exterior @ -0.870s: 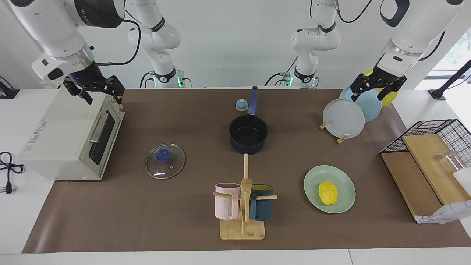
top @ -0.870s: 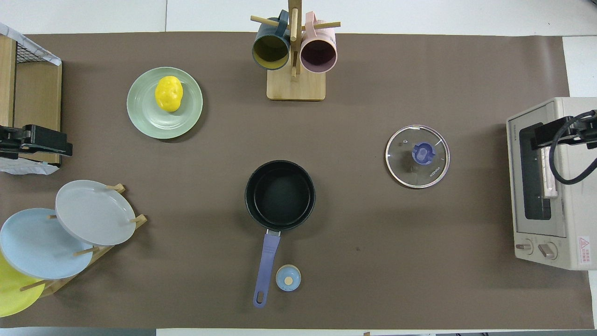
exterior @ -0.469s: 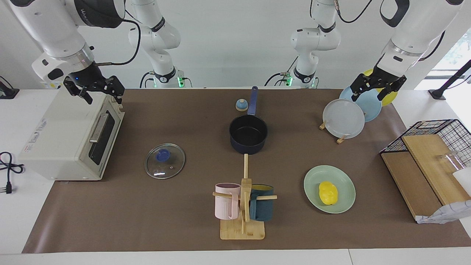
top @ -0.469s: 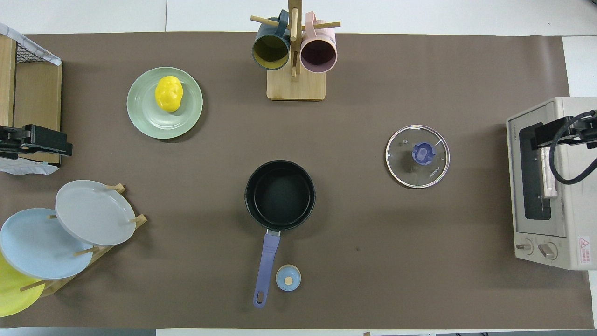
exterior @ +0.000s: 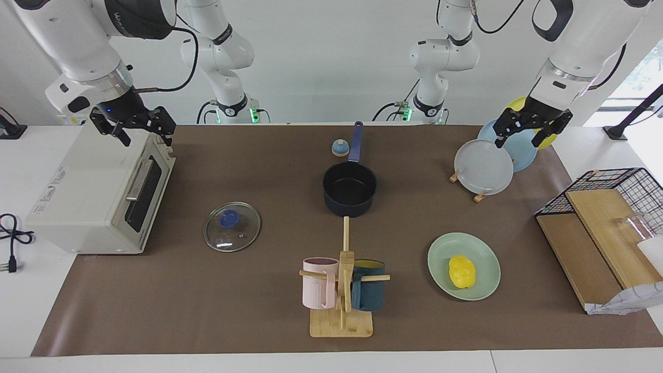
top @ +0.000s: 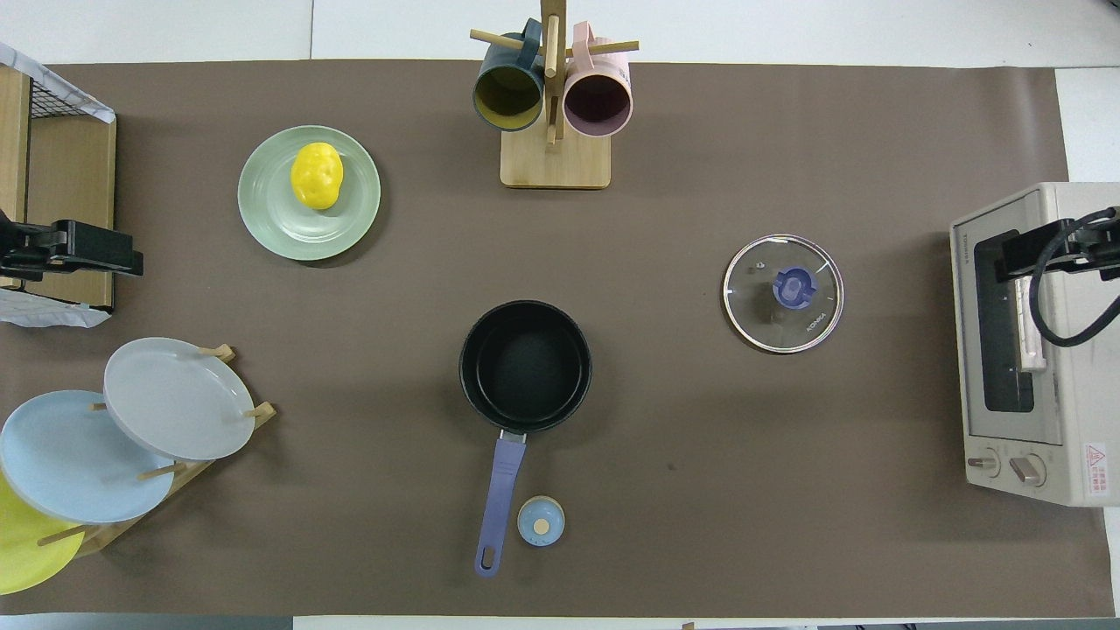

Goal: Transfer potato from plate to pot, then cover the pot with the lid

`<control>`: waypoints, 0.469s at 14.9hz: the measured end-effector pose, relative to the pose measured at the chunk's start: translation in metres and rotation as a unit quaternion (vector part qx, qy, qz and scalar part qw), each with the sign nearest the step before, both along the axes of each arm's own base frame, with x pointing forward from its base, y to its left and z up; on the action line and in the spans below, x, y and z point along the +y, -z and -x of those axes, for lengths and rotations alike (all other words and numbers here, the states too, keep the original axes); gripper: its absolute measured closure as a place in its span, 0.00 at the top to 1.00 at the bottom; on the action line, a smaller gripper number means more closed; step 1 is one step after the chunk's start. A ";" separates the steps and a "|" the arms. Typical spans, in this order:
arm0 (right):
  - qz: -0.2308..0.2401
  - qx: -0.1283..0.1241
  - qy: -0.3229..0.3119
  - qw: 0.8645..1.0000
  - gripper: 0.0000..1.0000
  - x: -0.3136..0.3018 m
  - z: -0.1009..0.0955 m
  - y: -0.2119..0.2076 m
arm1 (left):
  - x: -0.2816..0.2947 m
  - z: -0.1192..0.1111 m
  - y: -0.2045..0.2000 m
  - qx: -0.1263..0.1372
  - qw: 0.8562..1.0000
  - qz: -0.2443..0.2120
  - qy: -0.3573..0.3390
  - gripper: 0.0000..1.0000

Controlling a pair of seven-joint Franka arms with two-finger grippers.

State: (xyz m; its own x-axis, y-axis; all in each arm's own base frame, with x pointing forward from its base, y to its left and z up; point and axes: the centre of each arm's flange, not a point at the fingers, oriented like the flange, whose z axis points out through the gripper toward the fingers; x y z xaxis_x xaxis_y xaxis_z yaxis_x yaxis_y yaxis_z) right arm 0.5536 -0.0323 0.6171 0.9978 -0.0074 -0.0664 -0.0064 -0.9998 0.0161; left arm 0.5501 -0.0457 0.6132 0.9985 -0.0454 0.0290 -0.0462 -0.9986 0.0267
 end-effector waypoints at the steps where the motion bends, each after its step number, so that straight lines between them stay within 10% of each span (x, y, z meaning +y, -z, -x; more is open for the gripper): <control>1: 0.000 0.000 0.000 1.000 1.00 0.000 0.000 0.000 | -0.007 -0.010 0.010 0.005 1.000 0.002 0.004 1.00; 7: -0.004 -0.025 -0.059 0.998 1.00 0.023 -0.012 0.009 | -0.055 -0.131 0.142 0.040 0.999 0.010 0.019 1.00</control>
